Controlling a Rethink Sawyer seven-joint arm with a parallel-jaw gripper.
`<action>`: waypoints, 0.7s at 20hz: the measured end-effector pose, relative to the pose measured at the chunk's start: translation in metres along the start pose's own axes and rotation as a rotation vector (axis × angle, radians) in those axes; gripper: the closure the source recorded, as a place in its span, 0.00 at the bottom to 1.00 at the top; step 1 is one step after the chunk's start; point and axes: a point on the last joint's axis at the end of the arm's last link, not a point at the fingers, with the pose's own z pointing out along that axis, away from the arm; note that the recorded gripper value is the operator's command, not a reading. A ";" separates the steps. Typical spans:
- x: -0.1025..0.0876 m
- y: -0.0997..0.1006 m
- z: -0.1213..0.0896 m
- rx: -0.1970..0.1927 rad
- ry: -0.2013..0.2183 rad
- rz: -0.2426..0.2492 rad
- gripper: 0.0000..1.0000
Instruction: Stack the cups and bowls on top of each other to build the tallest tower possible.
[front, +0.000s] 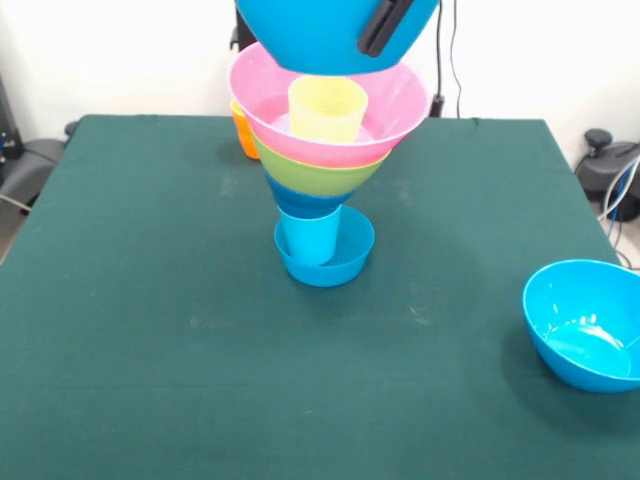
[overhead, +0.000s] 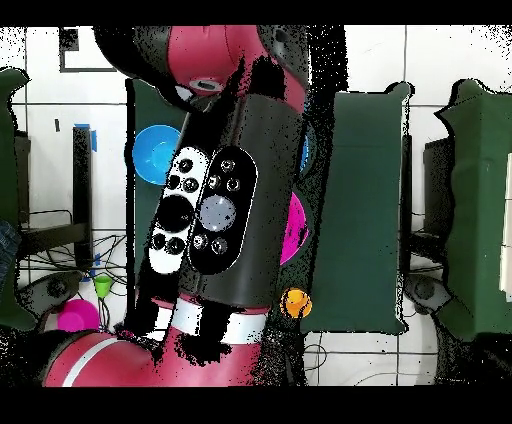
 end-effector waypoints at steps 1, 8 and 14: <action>0.000 0.002 0.000 -0.010 -0.003 -0.002 1.00; 0.000 0.012 0.004 -0.071 -0.028 -0.009 1.00; 0.001 0.014 0.010 -0.079 -0.029 -0.011 1.00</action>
